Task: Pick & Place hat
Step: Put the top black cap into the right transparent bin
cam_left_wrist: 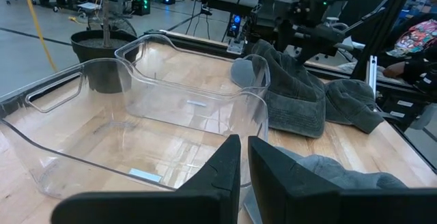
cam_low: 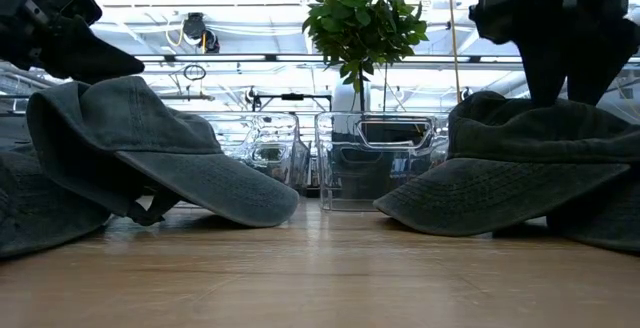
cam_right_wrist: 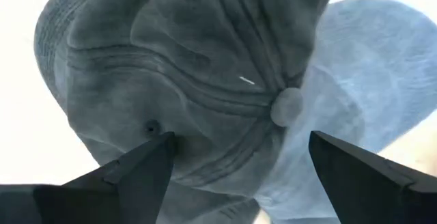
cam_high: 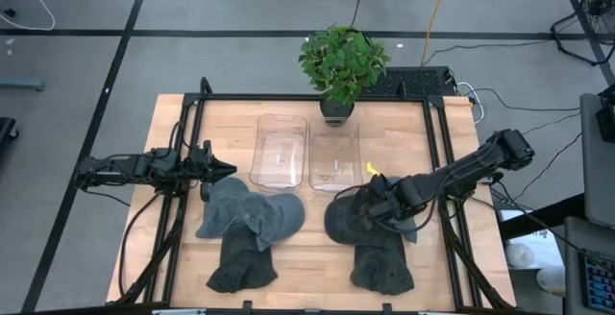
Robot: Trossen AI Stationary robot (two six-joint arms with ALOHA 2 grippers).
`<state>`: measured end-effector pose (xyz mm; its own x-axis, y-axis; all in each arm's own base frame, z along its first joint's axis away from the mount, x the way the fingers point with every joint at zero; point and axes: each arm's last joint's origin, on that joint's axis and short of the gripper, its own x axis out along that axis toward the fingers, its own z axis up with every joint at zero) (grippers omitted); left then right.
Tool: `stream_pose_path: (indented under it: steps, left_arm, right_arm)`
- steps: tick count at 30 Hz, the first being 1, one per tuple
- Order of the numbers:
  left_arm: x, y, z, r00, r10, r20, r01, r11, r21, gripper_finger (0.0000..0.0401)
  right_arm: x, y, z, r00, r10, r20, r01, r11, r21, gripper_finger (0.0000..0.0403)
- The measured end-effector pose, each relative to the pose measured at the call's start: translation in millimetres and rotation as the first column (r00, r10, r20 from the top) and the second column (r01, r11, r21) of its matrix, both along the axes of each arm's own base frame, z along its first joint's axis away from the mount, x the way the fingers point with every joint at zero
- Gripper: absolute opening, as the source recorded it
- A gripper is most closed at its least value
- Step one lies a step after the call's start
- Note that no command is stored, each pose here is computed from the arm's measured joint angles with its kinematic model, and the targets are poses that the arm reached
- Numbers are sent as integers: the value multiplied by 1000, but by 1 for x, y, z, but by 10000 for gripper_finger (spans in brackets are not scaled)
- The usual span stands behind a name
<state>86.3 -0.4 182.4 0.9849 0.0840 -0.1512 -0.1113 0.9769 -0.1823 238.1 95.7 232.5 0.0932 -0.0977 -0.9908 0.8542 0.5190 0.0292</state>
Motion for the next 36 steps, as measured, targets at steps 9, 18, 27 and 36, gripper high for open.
stream_pose_path:
  steps: [9,18,27,36]
  left_arm:
    - [0,0,0,1000,0,0,0,1000,0,35]
    - [0,0,0,1000,0,0,0,1000,0,35]
    - [0,0,0,1000,0,0,0,1000,0,35]
    - [0,0,0,1000,0,0,0,1000,0,35]
  right_arm:
    - [8,3,-3,997,13,82,-18,998,55,291]
    - [8,2,-3,997,20,70,-25,997,78,176]
    - [8,2,-3,997,46,68,-52,996,76,36]
    - [9,3,-3,995,75,71,-80,994,73,3]
